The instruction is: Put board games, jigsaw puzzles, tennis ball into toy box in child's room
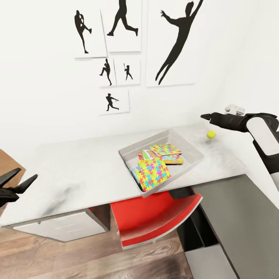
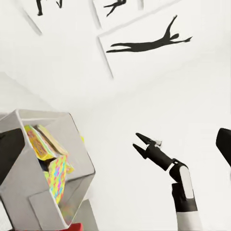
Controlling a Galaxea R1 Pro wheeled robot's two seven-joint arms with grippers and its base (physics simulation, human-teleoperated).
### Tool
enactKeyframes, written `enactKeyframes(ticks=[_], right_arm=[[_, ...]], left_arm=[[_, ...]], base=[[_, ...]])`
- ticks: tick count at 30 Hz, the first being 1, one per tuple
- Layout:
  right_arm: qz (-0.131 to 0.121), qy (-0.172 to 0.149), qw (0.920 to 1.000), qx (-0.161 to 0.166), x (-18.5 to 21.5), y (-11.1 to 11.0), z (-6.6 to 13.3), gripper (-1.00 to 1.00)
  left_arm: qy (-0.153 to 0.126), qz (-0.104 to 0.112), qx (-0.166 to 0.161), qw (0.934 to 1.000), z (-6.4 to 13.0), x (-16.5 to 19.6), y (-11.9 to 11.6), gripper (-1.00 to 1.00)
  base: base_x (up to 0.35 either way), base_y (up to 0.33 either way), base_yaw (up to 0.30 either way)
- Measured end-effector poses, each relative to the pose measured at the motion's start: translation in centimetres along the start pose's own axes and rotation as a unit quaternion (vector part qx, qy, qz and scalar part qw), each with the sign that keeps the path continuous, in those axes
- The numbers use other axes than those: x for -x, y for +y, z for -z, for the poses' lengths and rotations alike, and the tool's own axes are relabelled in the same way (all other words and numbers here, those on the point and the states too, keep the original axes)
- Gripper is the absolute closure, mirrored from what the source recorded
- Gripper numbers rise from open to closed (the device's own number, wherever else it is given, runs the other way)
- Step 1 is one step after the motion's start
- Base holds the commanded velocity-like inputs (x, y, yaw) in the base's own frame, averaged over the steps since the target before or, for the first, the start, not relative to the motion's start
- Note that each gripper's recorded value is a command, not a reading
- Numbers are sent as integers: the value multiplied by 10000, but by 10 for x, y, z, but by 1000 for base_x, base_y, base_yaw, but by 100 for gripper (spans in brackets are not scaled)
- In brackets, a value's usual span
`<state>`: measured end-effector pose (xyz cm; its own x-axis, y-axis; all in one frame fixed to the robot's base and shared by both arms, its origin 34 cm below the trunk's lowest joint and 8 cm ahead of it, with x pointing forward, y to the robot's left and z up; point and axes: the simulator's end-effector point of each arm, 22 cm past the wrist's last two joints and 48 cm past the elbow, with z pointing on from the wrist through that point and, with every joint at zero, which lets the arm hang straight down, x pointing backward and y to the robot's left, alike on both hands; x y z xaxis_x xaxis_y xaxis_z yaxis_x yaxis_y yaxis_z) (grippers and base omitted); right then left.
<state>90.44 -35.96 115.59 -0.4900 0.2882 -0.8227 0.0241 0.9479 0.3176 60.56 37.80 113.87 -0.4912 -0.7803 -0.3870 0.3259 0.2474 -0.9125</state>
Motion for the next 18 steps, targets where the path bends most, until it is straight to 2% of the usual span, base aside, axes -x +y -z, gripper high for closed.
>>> enactKeyframes(ticks=[8, 18], right_arm=[[-19, 50, 10000, -47, -4, -4, -5, -100], [-172, 139, 9996, -187, -10, -20, -9, -100]], left_arm=[[-33, -55, 12, 10000, 6, 7, -1, -100], [-74, -107, 15, 9999, 9, 12, -3, -100]], base=[[-207, 187, -156], [-63, 59, -242]])
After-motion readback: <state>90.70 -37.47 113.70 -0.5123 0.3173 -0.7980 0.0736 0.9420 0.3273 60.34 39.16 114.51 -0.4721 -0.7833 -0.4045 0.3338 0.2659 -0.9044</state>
